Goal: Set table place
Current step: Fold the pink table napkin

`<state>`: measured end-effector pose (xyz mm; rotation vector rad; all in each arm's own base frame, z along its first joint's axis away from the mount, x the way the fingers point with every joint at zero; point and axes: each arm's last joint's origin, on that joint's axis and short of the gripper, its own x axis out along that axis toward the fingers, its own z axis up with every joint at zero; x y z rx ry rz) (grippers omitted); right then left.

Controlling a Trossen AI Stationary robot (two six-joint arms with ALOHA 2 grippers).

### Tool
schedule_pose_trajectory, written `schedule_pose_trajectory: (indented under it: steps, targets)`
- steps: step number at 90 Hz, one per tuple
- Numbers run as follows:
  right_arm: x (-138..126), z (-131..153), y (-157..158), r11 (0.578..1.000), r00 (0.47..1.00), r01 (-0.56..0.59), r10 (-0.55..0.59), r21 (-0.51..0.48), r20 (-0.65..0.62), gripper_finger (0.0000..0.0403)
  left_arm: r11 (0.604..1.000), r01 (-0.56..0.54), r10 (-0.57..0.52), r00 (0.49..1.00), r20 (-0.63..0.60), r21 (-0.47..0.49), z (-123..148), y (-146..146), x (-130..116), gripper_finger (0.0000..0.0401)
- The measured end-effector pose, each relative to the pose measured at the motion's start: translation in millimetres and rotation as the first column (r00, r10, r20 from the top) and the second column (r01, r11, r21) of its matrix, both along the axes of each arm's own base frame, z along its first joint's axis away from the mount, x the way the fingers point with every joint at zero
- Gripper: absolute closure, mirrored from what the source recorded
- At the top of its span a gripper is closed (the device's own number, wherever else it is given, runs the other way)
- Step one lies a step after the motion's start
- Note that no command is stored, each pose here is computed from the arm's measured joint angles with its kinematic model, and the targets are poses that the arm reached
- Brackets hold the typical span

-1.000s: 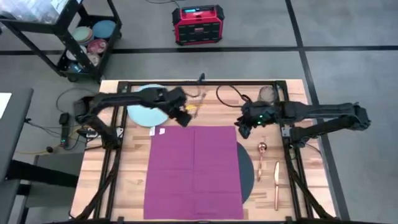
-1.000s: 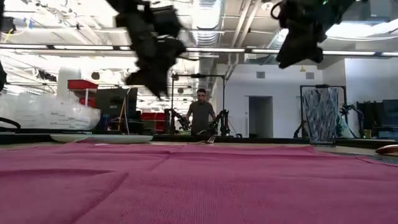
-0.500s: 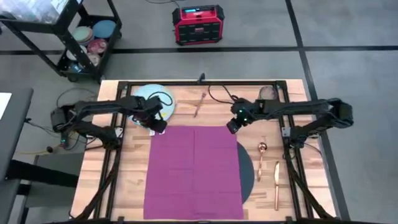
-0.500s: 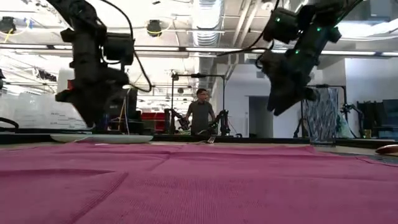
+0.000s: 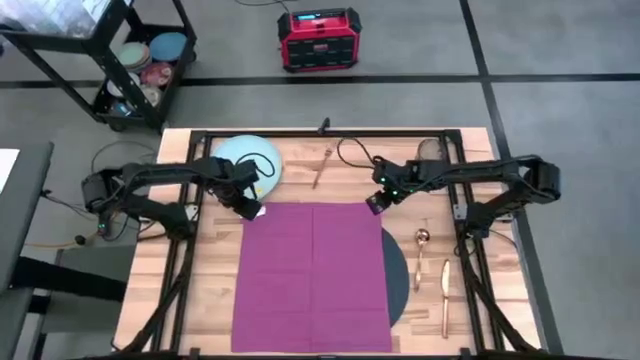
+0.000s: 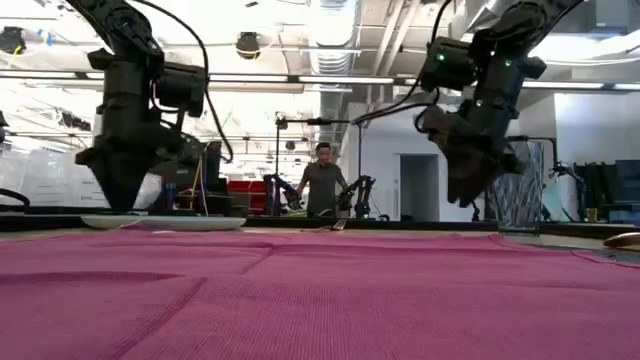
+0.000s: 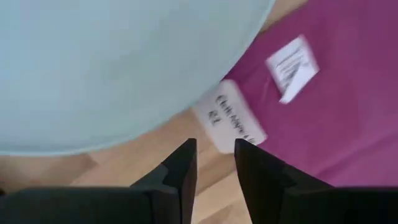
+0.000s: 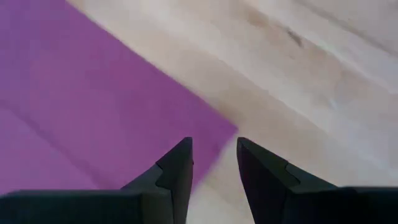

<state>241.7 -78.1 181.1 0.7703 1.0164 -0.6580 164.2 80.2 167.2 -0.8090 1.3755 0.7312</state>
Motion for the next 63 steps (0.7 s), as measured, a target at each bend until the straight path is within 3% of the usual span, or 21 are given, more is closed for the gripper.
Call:
schedule_pose_trajectory:
  steps: [25, 63]
  targets:
    - [-3, -10, -1, 0.999, 1.0, -0.025, 0.024, 0.044, 0.017, 0.0289, 0.999, -0.008, 0.007, 1.0, -0.021, -0.032, -17, -5, -9, 0.0311]
    - [-14, -29, -4, 0.997, 0.999, 0.02, -0.023, 0.075, 0.029, 0.0289, 1.0, -0.01, 0.01, 1.0, -0.001, -0.026, -17, -5, -8, 0.031]
